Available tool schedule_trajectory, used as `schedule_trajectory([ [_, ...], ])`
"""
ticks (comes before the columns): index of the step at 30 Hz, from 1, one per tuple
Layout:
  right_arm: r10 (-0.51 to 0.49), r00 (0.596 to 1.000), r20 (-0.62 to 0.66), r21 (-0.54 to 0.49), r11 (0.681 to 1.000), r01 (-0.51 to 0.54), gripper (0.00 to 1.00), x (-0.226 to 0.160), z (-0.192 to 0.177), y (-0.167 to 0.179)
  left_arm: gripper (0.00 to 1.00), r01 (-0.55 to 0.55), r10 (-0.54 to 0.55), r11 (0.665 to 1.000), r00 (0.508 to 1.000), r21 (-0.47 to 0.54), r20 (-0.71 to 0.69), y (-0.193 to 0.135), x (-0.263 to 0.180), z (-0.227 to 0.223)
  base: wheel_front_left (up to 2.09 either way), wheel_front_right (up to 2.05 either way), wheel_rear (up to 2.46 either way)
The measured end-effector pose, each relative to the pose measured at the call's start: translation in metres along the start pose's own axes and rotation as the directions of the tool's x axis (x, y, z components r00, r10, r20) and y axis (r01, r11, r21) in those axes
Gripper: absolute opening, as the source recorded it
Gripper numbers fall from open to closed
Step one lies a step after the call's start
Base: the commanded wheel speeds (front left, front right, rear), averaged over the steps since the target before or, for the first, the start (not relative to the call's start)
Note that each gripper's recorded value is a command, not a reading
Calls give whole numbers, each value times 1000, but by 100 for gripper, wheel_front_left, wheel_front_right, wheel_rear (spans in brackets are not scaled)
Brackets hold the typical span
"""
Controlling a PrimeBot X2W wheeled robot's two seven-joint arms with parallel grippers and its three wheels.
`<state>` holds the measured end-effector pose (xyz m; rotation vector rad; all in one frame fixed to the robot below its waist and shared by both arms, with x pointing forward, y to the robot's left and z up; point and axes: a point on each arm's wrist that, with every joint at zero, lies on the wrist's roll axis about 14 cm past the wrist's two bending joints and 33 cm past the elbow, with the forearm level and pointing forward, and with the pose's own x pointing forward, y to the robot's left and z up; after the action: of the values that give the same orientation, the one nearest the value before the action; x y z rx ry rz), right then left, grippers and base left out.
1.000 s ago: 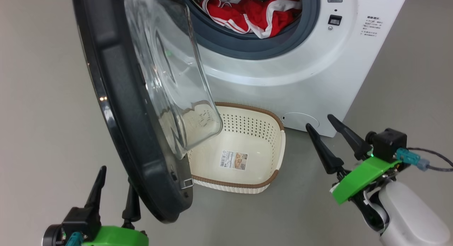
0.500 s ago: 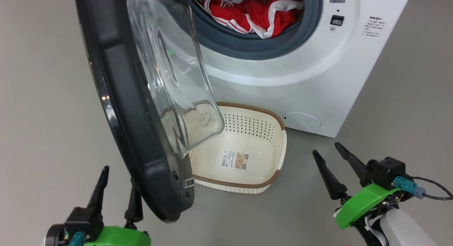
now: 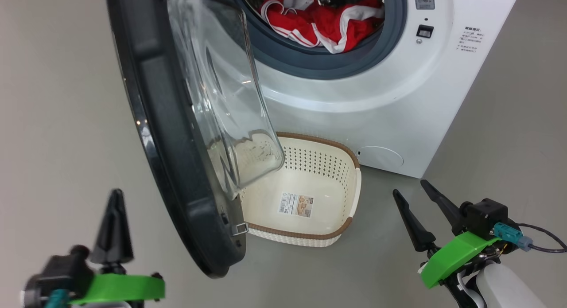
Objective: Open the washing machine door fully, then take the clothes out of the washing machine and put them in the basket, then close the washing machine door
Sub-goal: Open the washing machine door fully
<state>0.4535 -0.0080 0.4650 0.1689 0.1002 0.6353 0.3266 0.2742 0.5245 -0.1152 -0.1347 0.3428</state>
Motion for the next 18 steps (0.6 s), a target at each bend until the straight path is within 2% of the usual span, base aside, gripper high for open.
schedule_trajectory([
  [4, 6, 1000, -3, -5, 1000, -6, 100, -3, -1, 4, 0, -32, 36, 999, 991, -37, 130, 11, 5, 42, 0, 0, 0],
  [8, 13, 1000, -3, -7, 1000, -13, 100, -3, 0, 7, 0, -13, 34, 997, 958, -75, 283, 8, 5, 92, 0, 0, 0],
  [18, 22, 1000, 5, -9, 1000, -22, 100, -2, 2, 11, 0, 200, -146, 978, 861, -60, 487, -59, -13, 161, 0, 0, 0],
])
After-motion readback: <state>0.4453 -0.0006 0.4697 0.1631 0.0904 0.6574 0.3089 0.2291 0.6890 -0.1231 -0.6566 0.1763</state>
